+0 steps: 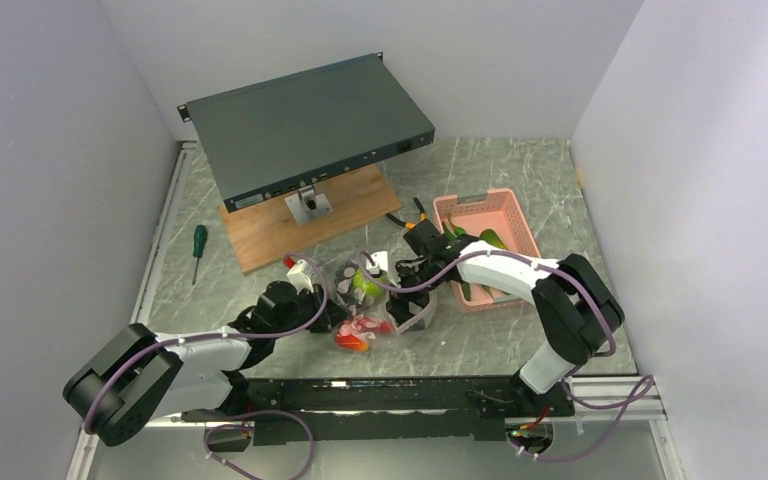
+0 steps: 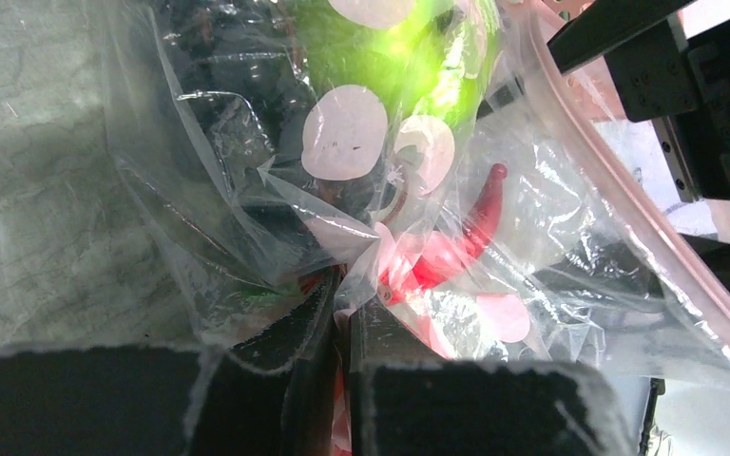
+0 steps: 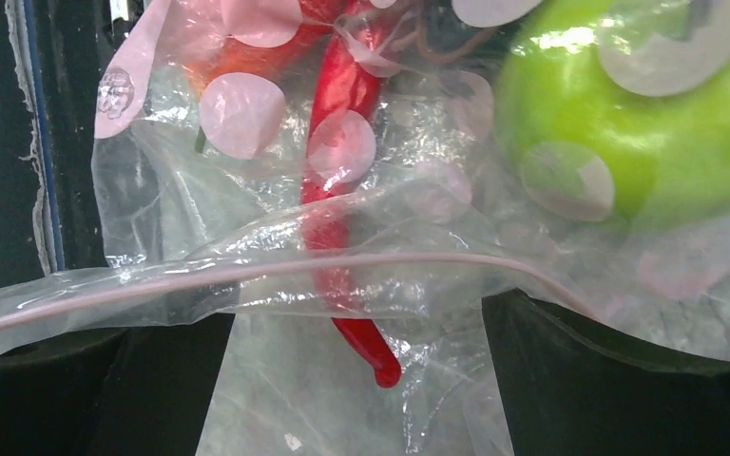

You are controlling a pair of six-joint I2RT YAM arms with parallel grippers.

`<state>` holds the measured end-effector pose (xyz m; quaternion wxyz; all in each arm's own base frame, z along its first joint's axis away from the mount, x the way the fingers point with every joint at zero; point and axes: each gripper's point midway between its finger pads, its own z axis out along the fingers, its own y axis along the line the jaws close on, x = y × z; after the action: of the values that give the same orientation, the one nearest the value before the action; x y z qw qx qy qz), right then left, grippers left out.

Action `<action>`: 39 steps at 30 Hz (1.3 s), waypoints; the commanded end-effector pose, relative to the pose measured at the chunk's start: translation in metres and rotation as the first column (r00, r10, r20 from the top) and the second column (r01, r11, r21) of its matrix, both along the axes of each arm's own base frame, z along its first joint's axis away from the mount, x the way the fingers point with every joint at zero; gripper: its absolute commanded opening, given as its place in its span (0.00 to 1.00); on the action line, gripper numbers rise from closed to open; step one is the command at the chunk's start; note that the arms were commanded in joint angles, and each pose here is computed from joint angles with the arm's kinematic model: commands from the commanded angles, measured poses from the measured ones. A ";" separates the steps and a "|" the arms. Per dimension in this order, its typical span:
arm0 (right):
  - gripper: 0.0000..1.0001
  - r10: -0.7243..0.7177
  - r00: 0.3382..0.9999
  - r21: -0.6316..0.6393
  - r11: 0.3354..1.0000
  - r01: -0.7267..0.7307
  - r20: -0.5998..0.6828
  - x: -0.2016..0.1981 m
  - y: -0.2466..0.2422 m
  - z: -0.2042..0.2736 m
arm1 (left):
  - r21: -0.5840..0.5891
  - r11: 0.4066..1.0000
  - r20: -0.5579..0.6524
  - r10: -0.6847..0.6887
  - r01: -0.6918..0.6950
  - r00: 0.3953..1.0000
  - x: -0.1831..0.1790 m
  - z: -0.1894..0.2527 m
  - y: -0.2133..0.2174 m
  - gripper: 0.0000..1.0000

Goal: Open the zip-top bag and remove the fake food
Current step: Pick up the fake vegetable from the zipper food storage bag.

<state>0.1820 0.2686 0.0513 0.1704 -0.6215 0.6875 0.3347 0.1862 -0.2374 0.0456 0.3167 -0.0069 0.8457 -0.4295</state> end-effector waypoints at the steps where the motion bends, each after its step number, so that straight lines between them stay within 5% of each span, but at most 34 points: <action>1: 1.00 0.012 1.000 -0.025 1.000 -0.012 0.000 0.000 0.006 -0.002 | 0.094 0.995 -0.092 -0.006 0.014 0.996 -0.019 -0.031 0.014 0.12; 9: 0.99 0.013 0.998 -0.095 0.995 -0.007 0.055 0.004 -0.001 -0.019 | 0.086 0.996 -0.087 -0.003 0.010 0.996 -0.020 -0.030 0.014 0.12; 12: 0.91 0.034 0.998 -0.116 0.993 -0.027 0.056 0.000 0.001 -0.024 | 0.081 0.997 -0.091 -0.002 0.009 0.996 -0.020 -0.030 0.014 0.12; 15: 0.66 0.054 0.997 -0.129 0.991 -0.047 0.057 -0.002 0.003 -0.027 | 0.078 0.997 -0.091 0.000 0.007 0.996 -0.020 -0.031 0.014 0.12; 17: 0.34 0.060 0.997 -0.135 0.989 -0.052 0.057 -0.002 0.003 -0.028 | 0.081 0.997 -0.093 0.002 0.005 0.996 -0.021 -0.032 0.015 0.12; 19: 0.23 0.064 0.996 -0.136 0.989 -0.056 0.058 -0.004 0.003 -0.029 | 0.082 0.997 -0.093 0.003 0.005 0.996 -0.022 -0.033 0.016 0.12; 24: 0.26 0.076 0.994 -0.159 0.985 -0.063 0.074 -0.005 0.002 -0.036 | 0.084 0.996 -0.089 0.007 0.001 0.996 -0.020 -0.031 0.016 0.12; 28: 0.00 0.075 0.994 -0.178 0.982 -0.059 0.085 -0.002 0.002 -0.036 | 0.094 0.995 -0.088 0.023 -0.015 0.996 -0.020 -0.033 0.020 0.12; 39: 0.00 0.130 0.975 -0.113 0.987 -0.111 0.180 -0.003 -0.014 0.026 | 0.222 0.970 -0.010 0.100 -0.096 0.995 -0.018 -0.027 0.052 0.07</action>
<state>0.1661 0.2582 0.0411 0.1355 -0.6784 0.6688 0.2723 0.1823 -0.2152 0.0478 0.3435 -0.0241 0.8518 -0.3947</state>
